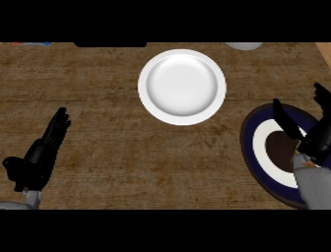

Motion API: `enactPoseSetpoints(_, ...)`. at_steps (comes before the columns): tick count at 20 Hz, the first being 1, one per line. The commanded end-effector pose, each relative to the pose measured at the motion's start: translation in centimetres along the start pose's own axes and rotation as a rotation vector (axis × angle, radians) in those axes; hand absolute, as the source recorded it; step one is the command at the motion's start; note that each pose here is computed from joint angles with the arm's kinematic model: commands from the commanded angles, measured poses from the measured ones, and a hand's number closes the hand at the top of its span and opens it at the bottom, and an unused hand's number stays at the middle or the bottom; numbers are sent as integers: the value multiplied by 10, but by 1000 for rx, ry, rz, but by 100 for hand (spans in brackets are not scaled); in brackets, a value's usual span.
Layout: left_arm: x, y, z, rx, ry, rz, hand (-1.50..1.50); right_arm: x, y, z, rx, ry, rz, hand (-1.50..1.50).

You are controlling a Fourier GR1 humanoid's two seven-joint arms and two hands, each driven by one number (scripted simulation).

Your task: Pick the pear from the plate and place it in the plate

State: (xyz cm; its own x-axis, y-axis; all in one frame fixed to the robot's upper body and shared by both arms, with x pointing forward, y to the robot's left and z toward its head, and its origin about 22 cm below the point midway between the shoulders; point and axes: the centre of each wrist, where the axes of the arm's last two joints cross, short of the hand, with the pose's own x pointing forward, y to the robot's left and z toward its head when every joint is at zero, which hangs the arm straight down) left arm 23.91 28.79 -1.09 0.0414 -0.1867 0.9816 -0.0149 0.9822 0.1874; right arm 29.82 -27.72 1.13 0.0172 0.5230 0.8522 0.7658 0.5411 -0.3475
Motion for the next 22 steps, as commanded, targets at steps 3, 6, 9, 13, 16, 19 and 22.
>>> enactPoseSetpoints(3,0,16,-15,-4,11,-1,0,0,21,77,-144,-105,80,-150)
enactPoseSetpoints(6,-10,8,-7,3,26,4,0,-8,5,86,-195,-87,168,-150)
enactPoseSetpoints(9,-14,23,-19,21,31,-19,0,-6,-16,96,-211,-55,215,-150)
enactPoseSetpoints(13,-12,23,-2,-4,14,-5,0,-16,-28,104,-133,69,368,-150)
enactPoseSetpoints(16,-8,22,-3,12,-5,-4,0,-26,-48,106,-41,193,521,-150)
enactPoseSetpoints(19,-12,19,-6,11,0,-20,0,-13,-47,106,53,287,618,-150)
enactPoseSetpoints(22,-8,20,-11,-3,9,-15,0,22,-55,102,70,364,661,-150)
